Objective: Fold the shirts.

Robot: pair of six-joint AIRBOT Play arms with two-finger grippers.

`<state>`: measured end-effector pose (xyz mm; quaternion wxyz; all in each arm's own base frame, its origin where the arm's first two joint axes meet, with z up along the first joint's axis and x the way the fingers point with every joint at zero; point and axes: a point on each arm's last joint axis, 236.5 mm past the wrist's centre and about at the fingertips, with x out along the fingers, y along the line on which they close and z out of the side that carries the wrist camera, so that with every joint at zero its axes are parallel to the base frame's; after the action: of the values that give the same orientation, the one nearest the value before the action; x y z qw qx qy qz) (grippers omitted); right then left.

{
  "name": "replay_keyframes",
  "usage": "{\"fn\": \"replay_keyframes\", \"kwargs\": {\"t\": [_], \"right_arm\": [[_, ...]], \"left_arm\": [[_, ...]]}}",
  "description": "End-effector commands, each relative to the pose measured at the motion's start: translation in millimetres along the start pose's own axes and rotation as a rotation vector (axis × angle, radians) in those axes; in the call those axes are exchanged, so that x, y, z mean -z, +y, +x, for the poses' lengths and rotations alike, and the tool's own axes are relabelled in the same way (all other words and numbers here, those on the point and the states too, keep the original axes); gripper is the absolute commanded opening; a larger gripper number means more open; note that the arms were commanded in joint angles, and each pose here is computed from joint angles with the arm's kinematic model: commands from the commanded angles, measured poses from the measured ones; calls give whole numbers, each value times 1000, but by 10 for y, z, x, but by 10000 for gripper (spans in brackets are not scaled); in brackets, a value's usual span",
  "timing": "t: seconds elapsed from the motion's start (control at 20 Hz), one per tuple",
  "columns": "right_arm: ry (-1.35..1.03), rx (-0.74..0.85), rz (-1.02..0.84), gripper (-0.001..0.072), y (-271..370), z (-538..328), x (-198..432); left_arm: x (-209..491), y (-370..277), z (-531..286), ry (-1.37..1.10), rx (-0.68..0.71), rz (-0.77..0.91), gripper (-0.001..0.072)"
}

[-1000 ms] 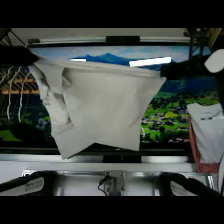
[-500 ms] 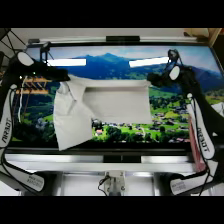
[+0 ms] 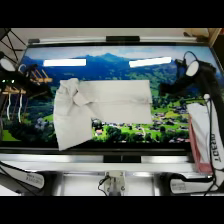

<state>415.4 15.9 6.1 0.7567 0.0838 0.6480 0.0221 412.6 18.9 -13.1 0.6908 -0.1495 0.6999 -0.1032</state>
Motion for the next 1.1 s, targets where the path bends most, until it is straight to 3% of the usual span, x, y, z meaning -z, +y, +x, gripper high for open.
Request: {"fn": "replay_keyframes", "kwargs": {"t": [0.0, 0.15, 0.35, 0.4, 0.55, 0.6, 0.7, 0.75, 0.9, 1.05], "right_arm": [[112, -1, 7, 528, -186, -148, 580], [103, -46, 31, 528, -112, -90, 731], [96, -83, 50, 534, -8, -45, 730], [89, -82, 55, 590, -11, -43, 711], [103, -81, 59, 592, -22, 19, 746], [125, -81, 65, 592, -32, 98, 824], [163, -105, 91, 592, -8, 322, 1003], [159, -132, 117, 592, 39, 445, 1050], [152, -248, 201, 592, 262, 767, 1088], [155, -266, 233, 592, 264, 1013, 1033]], "left_arm": [[595, 459, 302, 78, 38, -179, 467], [647, 489, 575, 17, 133, -221, 467], [415, 470, 739, -82, 112, -218, 466], [383, 434, 796, -87, 105, -207, 466], [361, 289, 938, -66, 110, -177, 464], [370, 258, 983, -53, 111, -170, 436], [374, 225, 1011, -46, 113, -163, 144], [370, 199, 991, -47, 124, -164, 43], [373, 133, 877, -49, 133, -137, 43], [360, 58, 680, -88, 128, -99, 44]]}}
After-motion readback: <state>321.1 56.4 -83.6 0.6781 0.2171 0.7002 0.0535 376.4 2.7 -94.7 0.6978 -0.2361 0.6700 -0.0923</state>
